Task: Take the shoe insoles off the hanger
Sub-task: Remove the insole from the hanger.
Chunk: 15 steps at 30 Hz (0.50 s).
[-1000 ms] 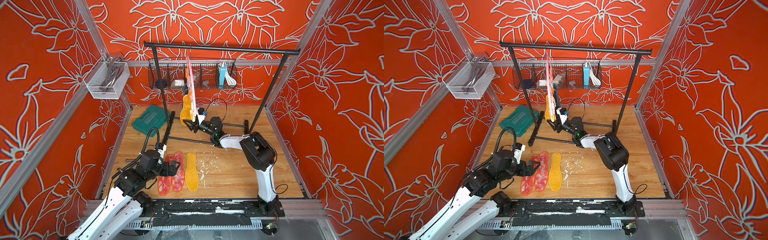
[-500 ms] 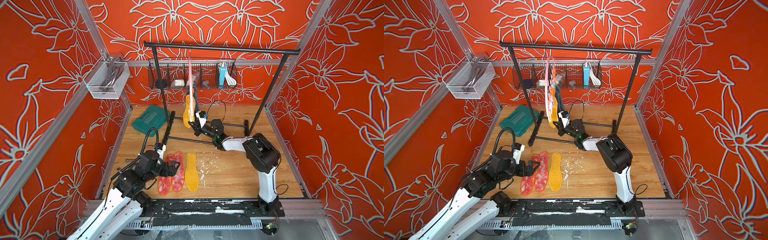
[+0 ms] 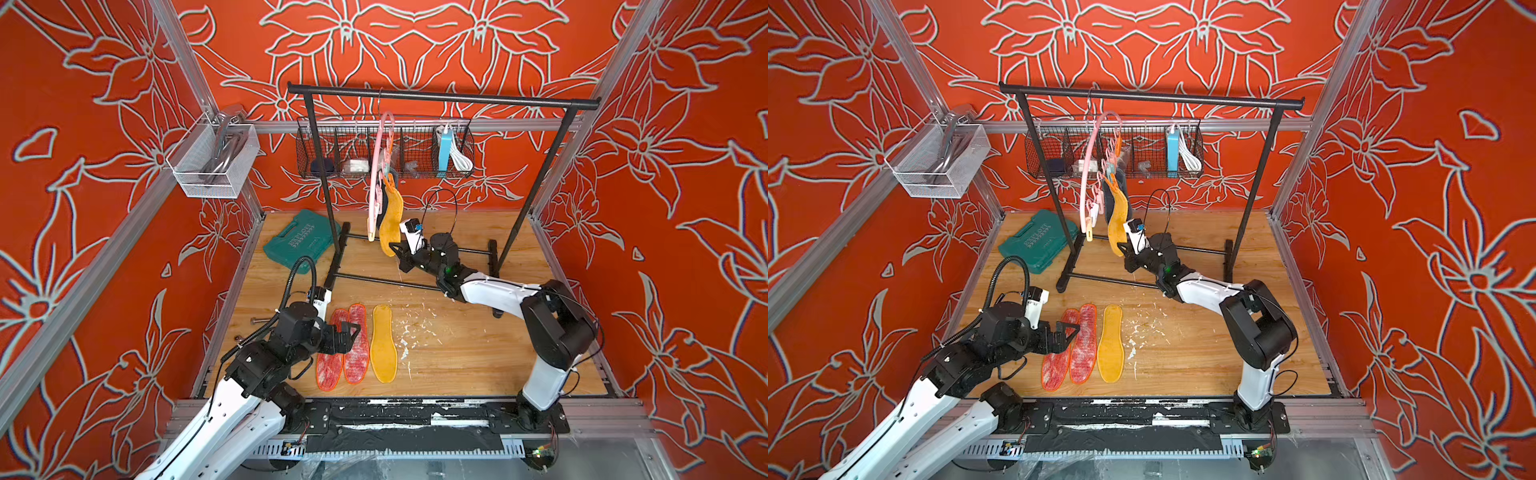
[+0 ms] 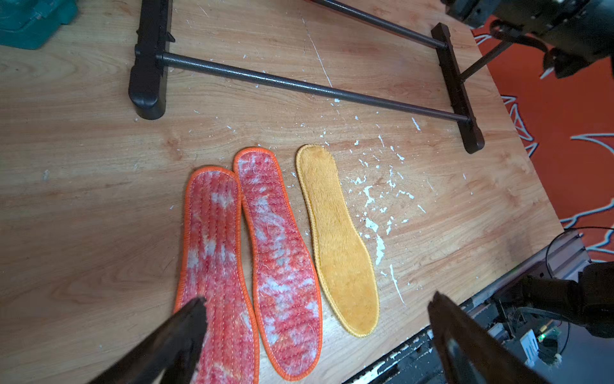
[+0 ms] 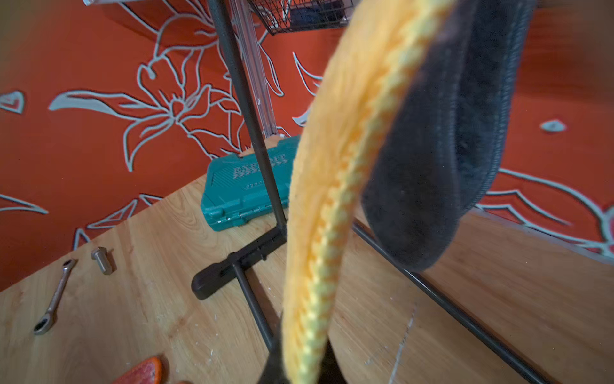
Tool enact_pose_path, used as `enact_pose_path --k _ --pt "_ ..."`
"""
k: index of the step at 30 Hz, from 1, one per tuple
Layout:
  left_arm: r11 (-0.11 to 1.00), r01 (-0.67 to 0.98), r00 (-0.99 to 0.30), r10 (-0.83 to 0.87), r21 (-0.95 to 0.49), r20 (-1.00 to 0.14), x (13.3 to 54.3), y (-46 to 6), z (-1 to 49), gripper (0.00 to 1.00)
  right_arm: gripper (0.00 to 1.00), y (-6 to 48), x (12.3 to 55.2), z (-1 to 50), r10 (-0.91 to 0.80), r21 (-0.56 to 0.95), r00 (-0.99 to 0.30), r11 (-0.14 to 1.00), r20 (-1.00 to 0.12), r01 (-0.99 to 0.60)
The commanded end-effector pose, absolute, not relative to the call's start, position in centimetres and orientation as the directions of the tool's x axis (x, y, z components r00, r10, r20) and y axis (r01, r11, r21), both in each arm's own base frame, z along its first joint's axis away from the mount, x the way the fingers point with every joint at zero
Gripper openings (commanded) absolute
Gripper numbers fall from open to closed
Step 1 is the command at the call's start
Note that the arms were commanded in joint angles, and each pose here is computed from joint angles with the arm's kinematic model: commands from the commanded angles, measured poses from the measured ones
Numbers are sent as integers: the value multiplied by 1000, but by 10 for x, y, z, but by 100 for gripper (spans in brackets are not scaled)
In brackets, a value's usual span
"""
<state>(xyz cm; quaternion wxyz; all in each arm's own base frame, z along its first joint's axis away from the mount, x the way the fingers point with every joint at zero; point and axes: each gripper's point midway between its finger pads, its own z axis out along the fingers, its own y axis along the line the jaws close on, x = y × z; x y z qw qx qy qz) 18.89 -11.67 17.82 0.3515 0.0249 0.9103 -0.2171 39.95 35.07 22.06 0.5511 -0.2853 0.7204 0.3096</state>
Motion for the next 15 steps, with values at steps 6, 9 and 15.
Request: enact_pose_path --k 6,9,15 --pt "898 213 -745 -106 -385 -659 190 -118 179 99 0 320 361 236 -150 83 -234 650 -961 -755" --pt "880 244 -744 -99 -407 -660 188 -125 180 98 0 312 343 251 -144 114 -262 633 -954 -765" --pt "794 357 -746 -75 -492 -662 178 -149 189 98 0 300 305 280 -107 188 -304 582 -947 -791"
